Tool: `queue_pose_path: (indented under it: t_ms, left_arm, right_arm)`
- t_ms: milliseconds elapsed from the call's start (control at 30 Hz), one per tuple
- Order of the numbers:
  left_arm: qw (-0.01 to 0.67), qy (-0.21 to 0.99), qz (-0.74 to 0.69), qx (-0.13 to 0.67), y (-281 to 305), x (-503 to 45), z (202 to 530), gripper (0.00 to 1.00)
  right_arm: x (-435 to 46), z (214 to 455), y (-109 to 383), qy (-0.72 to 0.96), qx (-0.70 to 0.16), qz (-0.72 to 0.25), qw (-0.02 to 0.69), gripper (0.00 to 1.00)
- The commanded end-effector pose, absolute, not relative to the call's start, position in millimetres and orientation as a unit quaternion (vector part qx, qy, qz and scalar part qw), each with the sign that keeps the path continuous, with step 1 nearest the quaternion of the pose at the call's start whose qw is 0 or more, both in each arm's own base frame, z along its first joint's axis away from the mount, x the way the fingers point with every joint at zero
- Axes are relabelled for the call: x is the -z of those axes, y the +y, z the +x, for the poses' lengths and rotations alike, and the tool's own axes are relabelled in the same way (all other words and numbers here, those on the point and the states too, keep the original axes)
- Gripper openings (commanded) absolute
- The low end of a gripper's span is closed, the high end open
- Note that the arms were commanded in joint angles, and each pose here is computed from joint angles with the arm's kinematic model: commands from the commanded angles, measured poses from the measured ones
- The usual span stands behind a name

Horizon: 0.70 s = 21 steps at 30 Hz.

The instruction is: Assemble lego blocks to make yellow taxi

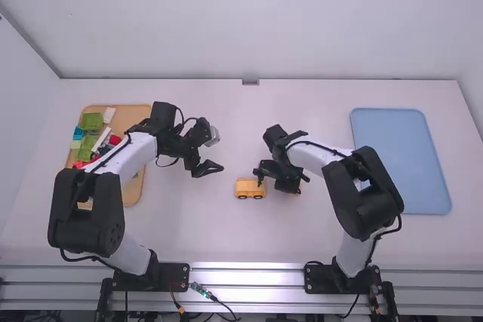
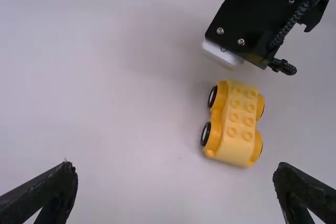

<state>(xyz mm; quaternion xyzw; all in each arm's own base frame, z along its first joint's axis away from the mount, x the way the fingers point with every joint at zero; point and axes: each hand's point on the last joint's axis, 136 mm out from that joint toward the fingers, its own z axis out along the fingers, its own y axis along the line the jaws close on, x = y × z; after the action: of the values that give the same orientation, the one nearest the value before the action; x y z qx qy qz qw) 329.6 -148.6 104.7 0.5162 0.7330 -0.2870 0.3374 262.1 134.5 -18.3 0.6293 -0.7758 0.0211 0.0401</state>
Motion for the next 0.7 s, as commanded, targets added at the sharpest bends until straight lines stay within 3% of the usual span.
queue_pose_path:
  t_ms: [0, 467, 567, 600, 667]
  left_arm:
    - [0.358, 0.721, 0.524, 0.28, -146.9, -119.0, 333.1, 0.99]
    - [0.354, 0.722, 0.524, 0.281, -147.1, -118.3, 331.7, 0.99]
    - [0.355, 0.722, 0.524, 0.279, -146.9, -118.3, 332.4, 0.99]
    - [0.355, 0.721, 0.525, 0.279, -146.8, -118.2, 332.4, 0.99]
    - [0.356, 0.721, 0.525, 0.279, -146.8, -118.3, 332.4, 0.99]
  right_arm:
    - [20.5, 261.3, 137.3, -0.752, -0.009, 0.658, 0.043, 0.17]
    - [21.1, 262.7, 138.4, -0.722, -0.007, 0.691, 0.039, 0.36]
    - [21.1, 263.0, 138.3, -0.731, -0.008, 0.681, 0.039, 0.58]
    - [21.1, 263.0, 138.3, -0.732, -0.008, 0.68, 0.039, 0.99]
    - [20.9, 263.0, 138.4, -0.732, -0.008, 0.68, 0.039, 0.99]
